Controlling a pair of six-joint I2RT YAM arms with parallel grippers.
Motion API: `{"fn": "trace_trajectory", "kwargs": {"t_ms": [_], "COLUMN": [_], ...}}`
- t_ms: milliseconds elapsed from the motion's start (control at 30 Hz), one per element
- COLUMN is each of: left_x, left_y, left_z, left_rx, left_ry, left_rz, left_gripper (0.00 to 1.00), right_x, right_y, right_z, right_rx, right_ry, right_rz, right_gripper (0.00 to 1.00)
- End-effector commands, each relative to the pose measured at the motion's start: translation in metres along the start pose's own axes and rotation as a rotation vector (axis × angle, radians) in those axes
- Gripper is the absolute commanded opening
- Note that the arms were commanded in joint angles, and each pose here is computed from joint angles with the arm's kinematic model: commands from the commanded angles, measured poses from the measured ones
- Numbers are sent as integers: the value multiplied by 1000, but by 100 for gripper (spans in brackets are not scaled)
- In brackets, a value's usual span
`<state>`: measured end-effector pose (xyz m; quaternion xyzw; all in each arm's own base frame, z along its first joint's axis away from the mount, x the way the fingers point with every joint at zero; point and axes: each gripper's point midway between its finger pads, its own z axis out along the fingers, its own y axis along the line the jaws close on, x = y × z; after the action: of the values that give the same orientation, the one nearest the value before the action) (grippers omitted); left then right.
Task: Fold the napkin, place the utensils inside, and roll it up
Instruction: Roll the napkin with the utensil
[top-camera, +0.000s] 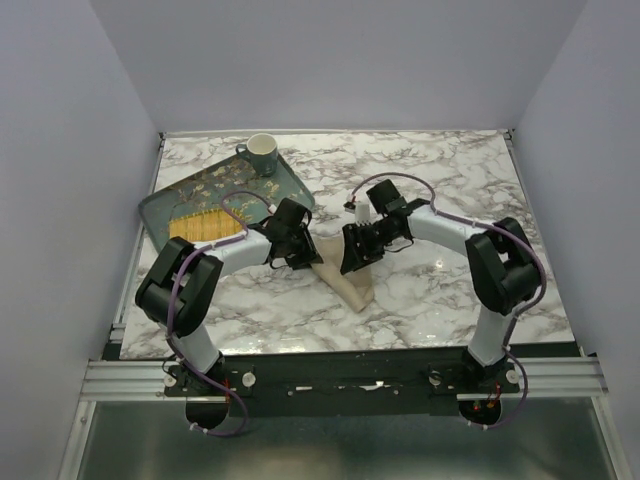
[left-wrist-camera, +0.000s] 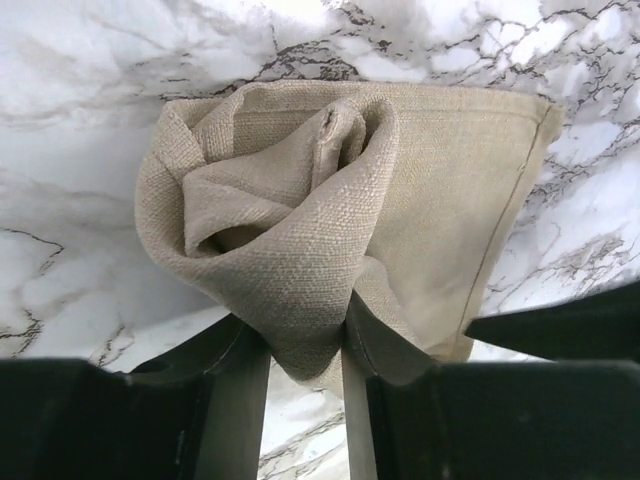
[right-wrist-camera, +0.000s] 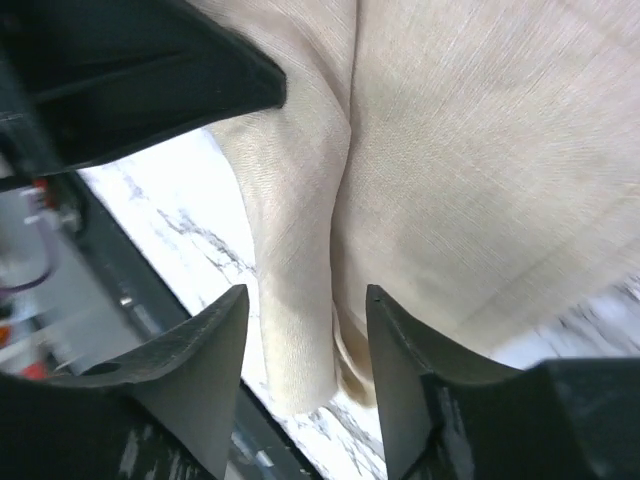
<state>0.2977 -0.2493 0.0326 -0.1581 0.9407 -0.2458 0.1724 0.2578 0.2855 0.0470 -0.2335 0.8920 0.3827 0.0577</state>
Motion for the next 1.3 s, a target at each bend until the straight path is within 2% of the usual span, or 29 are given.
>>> {"fn": "trace_trajectory", "kwargs": {"t_ms": [0,67,133,267,367,533,933,1133,1267], "left_x": [-8,-7,-7,-8,-8,-7,-5,-7,-5], "left_y": [15,12,9,3,2,4,4,4,5], "left_z": [5,4,3,1,1,3,5,4,4], "left_rx": [-67,-58,-49,-36,-28,-26,-8,-4,7], "left_ry": [-21,-15,-11,-6,4,23,55,54,60], "left_rz": [35,32,29,28,23,13,-11,-5,2], "left_gripper": [37,37,37,36,36,35,33,33,33], "right_x": [-17,-18,-17,-21,-20,-17,-8,1,5], "right_y": [7,11,22,17,20,34,21,4,0], "right_z": [-31,-31,-24,-19,-10,4,40,37,37], "right_rx": [308,414,467,710,803,879,989,1055,1045], "right_ry": [-80,-107,-128,-208,-248,-308,-286,-266,-250], "right_rz": [-135,-190,-248,-344,-387,-481,-599,-597,-594], "right_gripper": [61,65,65,67,67,68,66,56,38]}}
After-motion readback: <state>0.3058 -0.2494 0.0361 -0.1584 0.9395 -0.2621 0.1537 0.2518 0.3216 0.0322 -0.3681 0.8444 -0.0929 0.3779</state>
